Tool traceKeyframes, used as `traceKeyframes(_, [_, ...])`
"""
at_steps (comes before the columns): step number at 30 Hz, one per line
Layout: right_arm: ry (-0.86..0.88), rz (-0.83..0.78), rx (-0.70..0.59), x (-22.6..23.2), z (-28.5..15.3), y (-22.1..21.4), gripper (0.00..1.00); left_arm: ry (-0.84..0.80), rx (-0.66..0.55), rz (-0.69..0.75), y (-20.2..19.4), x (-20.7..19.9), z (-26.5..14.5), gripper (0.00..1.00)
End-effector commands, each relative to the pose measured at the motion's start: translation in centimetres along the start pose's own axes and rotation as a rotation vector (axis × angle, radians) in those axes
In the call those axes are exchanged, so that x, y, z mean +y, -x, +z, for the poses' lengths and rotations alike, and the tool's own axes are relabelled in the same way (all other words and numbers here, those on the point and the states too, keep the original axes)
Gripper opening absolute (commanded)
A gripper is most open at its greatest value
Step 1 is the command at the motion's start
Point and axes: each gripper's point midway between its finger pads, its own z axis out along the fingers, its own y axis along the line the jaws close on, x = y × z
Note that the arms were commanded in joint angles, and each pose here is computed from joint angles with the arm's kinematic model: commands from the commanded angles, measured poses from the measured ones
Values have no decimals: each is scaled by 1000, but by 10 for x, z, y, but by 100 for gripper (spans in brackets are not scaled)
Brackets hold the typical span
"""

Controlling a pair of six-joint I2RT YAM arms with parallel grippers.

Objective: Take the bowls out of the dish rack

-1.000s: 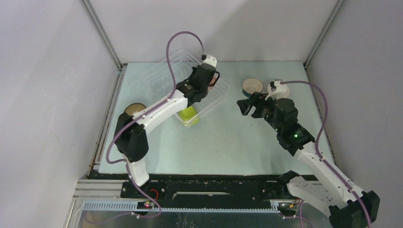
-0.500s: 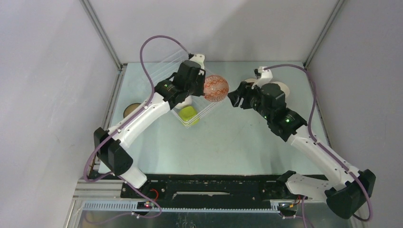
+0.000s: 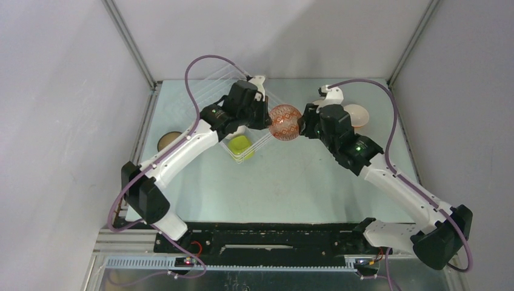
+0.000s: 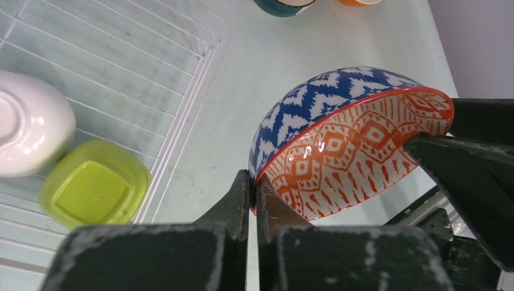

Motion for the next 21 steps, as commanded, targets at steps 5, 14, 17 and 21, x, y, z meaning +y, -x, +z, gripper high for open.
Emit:
traceKeyframes(5, [-47, -12, -16, -1, 5, 13, 32, -155, -73, -35, 23, -32, -7, 0])
traceKeyframes(14, [-157, 62, 96, -33, 19, 8, 0, -285, -54, -101, 23, -48, -1, 51])
traceKeyframes(17, [-180, 125, 140, -59, 21, 5, 0, -326, -69, -144, 22, -44, -1, 72])
traceKeyframes(21, [-269, 263, 210, -111, 26, -7, 0, -393, -116, -198, 20, -37, -4, 91])
